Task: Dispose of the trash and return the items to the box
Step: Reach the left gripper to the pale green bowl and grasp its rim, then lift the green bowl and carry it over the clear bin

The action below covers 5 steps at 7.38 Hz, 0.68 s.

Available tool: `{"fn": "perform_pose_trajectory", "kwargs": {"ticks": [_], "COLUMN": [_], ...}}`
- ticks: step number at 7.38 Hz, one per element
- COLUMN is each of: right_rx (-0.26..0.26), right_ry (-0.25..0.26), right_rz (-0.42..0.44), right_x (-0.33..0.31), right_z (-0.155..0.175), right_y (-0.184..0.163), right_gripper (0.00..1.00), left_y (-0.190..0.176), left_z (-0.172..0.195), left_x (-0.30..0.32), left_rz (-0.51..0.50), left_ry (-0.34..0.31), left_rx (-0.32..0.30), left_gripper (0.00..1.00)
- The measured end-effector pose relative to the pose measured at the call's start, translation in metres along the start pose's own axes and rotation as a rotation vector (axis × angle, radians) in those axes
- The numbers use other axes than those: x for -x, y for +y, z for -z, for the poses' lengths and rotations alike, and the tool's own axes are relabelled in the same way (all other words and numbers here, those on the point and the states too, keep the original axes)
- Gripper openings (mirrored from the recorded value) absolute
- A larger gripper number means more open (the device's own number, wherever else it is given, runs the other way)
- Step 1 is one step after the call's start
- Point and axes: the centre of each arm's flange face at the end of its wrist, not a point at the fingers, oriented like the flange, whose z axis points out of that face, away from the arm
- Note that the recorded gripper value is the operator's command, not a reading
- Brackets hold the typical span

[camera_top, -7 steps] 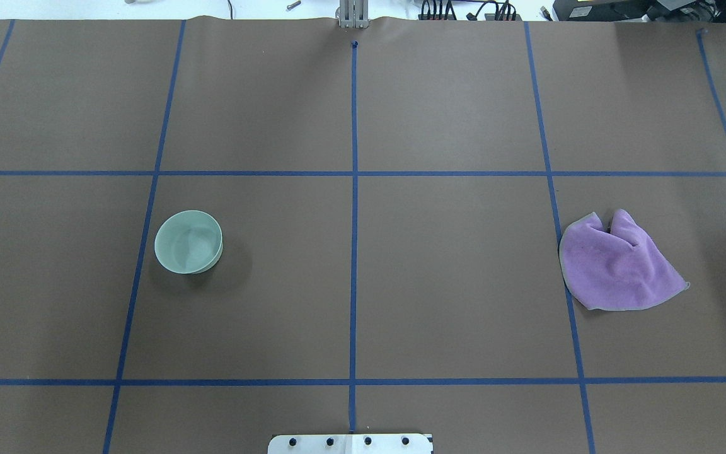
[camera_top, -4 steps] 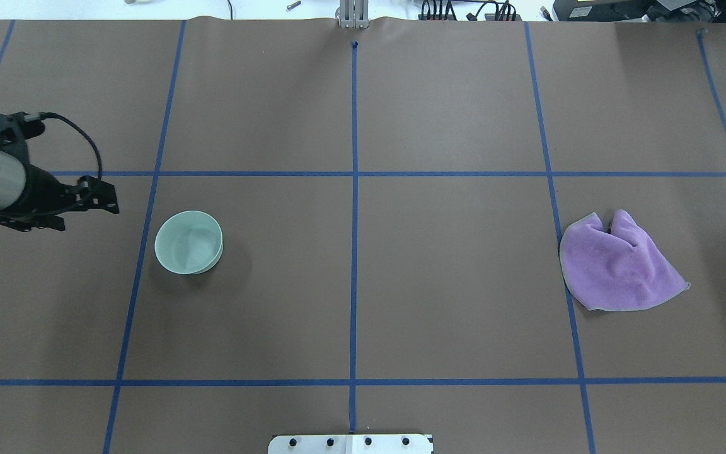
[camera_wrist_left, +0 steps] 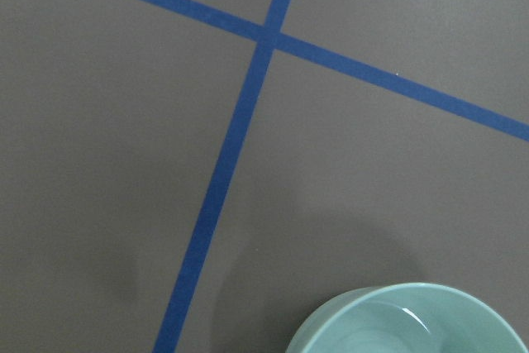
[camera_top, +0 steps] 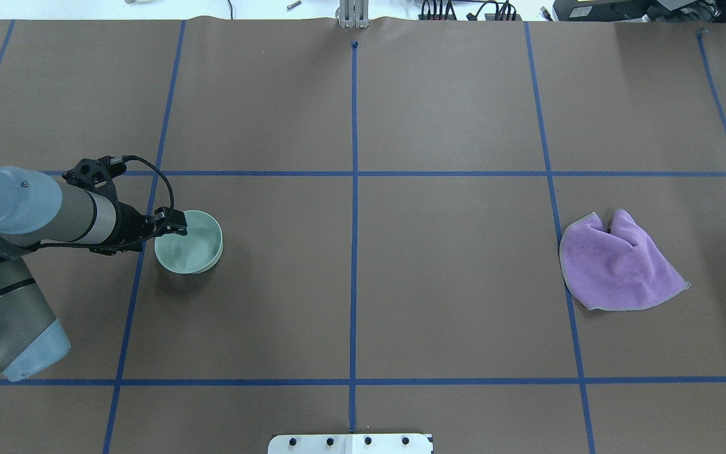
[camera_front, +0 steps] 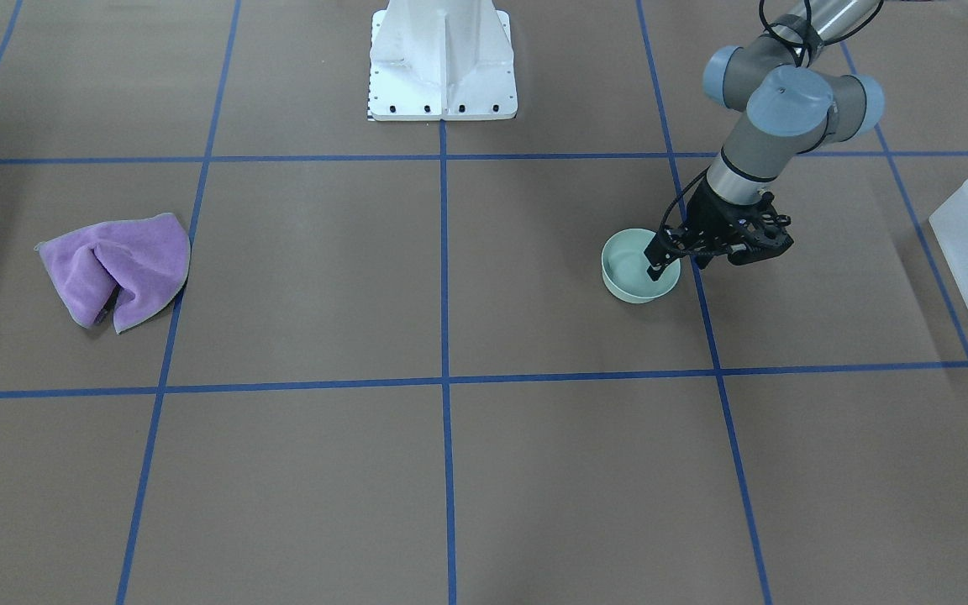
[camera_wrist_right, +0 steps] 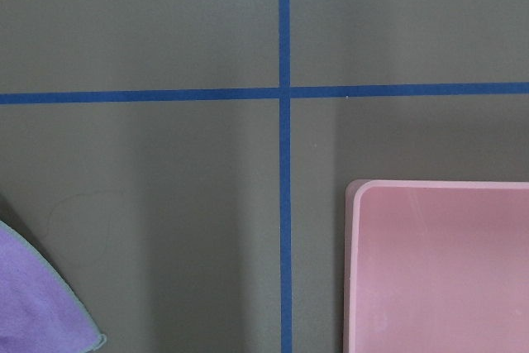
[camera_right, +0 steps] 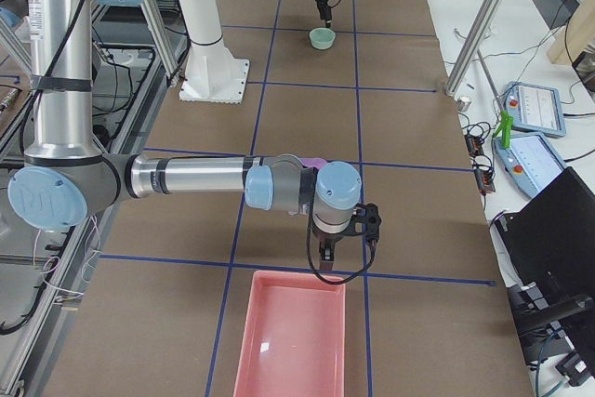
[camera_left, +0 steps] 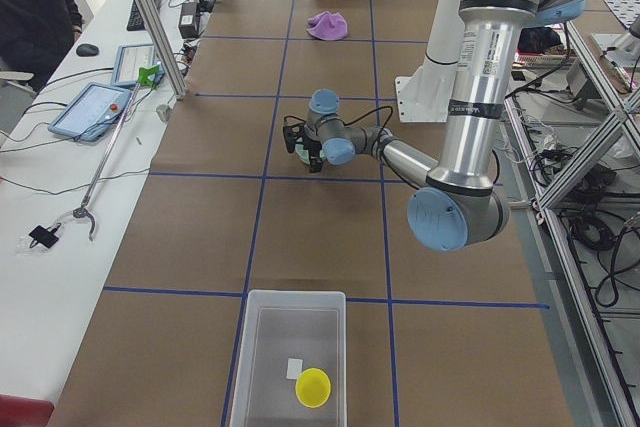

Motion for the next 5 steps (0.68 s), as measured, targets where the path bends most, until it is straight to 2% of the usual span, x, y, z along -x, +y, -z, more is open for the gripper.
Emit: {"fn": "perform_pose_trajectory", "kwargs": {"ticks": [1, 5], "right_rx": [0.000, 0.000], "right_ry": [0.000, 0.001], "right_rz": [0.001, 0.002], "right_x": [0.000, 0.000], "right_z": [0.000, 0.000], "right_y": [0.000, 0.000], "right_gripper": [1.00, 1.00], "left_y": [0.003, 0.015], "left_z": [-0.003, 0.023], "left_x": [0.000, -0.006], "left_rz": [-0.003, -0.016], "left_ry": [0.013, 0.052], "left_rx": [0.006, 0.086], "left_gripper": [0.00, 0.00]}}
